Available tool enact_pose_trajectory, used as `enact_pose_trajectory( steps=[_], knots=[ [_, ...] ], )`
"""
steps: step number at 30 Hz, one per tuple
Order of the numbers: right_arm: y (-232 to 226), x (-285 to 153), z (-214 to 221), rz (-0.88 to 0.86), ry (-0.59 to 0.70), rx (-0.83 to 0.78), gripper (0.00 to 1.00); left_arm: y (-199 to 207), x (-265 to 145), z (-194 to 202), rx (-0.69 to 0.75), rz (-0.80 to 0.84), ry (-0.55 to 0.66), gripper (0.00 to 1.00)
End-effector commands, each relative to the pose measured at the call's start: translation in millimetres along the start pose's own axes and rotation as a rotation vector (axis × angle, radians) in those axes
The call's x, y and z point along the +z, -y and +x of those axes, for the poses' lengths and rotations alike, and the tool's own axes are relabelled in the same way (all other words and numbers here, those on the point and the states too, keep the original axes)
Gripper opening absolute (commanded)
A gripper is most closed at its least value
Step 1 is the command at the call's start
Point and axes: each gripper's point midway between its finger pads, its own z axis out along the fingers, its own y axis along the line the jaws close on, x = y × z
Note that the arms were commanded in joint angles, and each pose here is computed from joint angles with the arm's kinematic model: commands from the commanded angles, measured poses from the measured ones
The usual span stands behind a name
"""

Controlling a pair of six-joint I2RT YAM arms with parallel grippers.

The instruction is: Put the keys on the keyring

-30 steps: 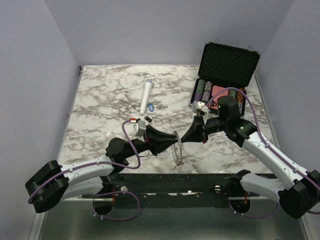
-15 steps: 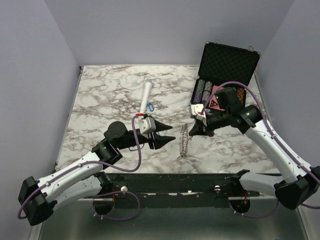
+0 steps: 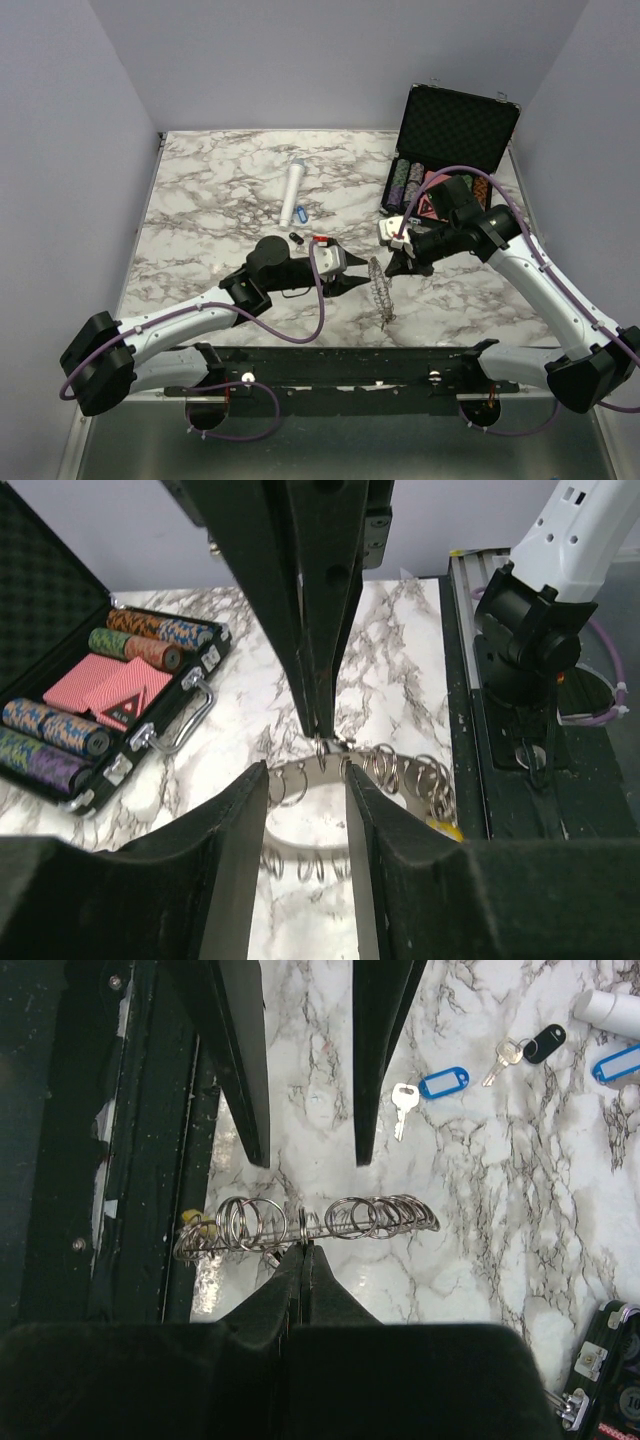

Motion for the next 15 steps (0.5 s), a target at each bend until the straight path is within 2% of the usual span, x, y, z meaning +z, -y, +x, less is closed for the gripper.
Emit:
enact_pose_trajectory(
  steps=[1,5,15],
  knots=[
    [-1,-4,-8,0.006,0.019,-0.024,0.00,5,20,-31,0.046,0.044,0.114,0.41],
    [-3,-5,-9,0.004,0.028,-0.021,0.00,6,26,-22,0.021,0.046,0.090,0.34],
    [-4,-4,-12,-0.002,0.045,-0.010,0.00,4,28,-5,0.016,0.028,0.032,0.33]
  ],
)
